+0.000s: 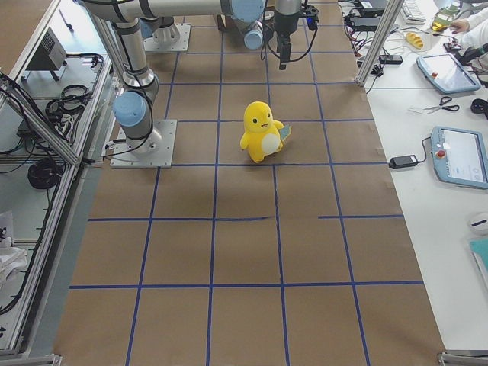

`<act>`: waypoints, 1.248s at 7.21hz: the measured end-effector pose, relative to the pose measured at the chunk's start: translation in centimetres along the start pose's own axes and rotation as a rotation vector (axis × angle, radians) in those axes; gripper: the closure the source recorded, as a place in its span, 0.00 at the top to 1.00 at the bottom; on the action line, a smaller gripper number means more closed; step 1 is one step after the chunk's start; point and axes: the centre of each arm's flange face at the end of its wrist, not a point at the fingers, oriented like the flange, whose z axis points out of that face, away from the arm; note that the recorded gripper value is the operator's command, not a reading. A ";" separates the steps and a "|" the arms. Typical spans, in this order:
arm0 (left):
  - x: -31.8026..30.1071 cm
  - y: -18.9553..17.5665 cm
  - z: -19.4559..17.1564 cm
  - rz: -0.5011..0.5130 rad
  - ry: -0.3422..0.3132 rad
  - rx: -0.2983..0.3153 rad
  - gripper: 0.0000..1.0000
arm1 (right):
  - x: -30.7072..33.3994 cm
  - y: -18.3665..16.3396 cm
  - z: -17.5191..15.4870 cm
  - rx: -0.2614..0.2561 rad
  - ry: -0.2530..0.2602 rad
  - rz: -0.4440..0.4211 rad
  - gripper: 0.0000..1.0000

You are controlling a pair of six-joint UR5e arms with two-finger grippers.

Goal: Pull drawer sideways
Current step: 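Pull the handle with the left gripper, sliding the drawer outward, then open the left gripper and release the drawer handle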

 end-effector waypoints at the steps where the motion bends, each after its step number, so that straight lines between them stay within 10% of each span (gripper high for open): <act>1: -0.4 0.1 -0.2 -0.027 0.010 0.007 1.00 | 0.0 0.0 0.0 0.000 0.000 0.000 1.00; 9: -0.8 1.1 0.0 -0.128 0.167 -0.059 1.00 | 0.0 0.0 0.0 -0.001 0.000 0.000 1.00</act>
